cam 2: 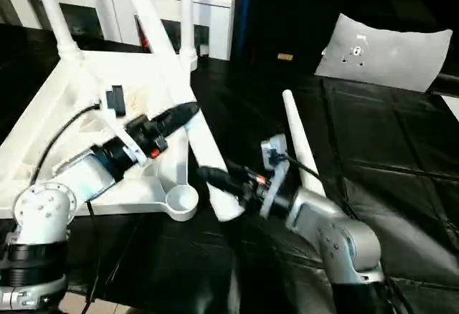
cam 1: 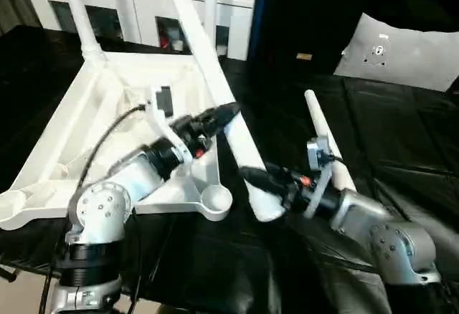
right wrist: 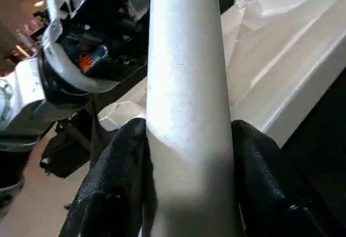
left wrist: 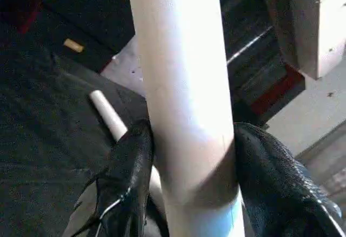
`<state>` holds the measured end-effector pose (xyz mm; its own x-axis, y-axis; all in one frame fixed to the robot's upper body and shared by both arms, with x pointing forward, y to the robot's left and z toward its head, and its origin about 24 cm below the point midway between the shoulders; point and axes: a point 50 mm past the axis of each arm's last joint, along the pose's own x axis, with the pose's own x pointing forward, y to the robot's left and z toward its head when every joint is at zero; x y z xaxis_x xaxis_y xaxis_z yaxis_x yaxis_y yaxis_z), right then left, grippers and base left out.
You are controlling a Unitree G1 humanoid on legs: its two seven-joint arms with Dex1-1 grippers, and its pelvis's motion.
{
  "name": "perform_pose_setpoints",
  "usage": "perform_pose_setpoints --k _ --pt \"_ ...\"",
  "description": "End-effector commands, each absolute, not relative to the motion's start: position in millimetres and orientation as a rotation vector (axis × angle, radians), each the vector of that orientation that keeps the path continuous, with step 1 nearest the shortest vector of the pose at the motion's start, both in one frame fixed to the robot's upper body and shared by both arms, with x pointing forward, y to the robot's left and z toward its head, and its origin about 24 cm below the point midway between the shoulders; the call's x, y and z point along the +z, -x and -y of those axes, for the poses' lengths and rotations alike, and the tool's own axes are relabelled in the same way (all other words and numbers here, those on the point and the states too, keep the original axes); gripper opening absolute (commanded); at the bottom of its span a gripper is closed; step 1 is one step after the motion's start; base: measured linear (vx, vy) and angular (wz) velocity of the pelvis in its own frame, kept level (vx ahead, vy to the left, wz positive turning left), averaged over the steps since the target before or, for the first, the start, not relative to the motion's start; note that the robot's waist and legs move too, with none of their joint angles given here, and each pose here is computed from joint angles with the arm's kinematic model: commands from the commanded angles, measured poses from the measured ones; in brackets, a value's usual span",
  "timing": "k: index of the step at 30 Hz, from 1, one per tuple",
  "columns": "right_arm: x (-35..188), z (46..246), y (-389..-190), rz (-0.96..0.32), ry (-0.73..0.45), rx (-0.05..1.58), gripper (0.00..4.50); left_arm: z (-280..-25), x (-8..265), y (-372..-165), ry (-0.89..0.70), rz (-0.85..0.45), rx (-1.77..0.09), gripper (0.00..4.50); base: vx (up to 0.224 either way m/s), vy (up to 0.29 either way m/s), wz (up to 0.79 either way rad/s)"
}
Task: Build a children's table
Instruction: Pick table leg
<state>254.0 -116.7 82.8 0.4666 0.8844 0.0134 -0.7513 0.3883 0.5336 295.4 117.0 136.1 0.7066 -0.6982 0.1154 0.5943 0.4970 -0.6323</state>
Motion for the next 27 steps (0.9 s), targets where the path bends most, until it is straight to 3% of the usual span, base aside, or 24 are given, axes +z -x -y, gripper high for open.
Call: perform_pose_setpoints --k 1,16,17,23,27 --pt "103 105.3 -247.0 -0.209 -0.515 1.204 1.89 -118 126 -298 0.685 -0.218 -0.751 2.26 0.000 0.000 0.00" --pt "105 104.2 -239.3 -0.214 -0.556 1.283 1.89 -118 130 -294 0.752 -0.183 -0.862 2.26 0.000 0.000 0.00" --pt "105 104.3 -238.3 -0.219 -0.557 1.289 1.89 -119 135 -293 0.679 -0.116 -0.895 2.26 0.000 0.000 0.00" --pt "104 103.9 -236.1 -0.228 -0.549 1.300 1.89 -119 132 -286 0.424 -0.070 -0.992 2.26 0.000 0.000 0.00" --pt "103 104.0 -233.3 -0.229 -0.552 1.323 1.89 -120 131 -281 0.353 -0.033 -1.048 2.26 0.000 0.000 0.00"
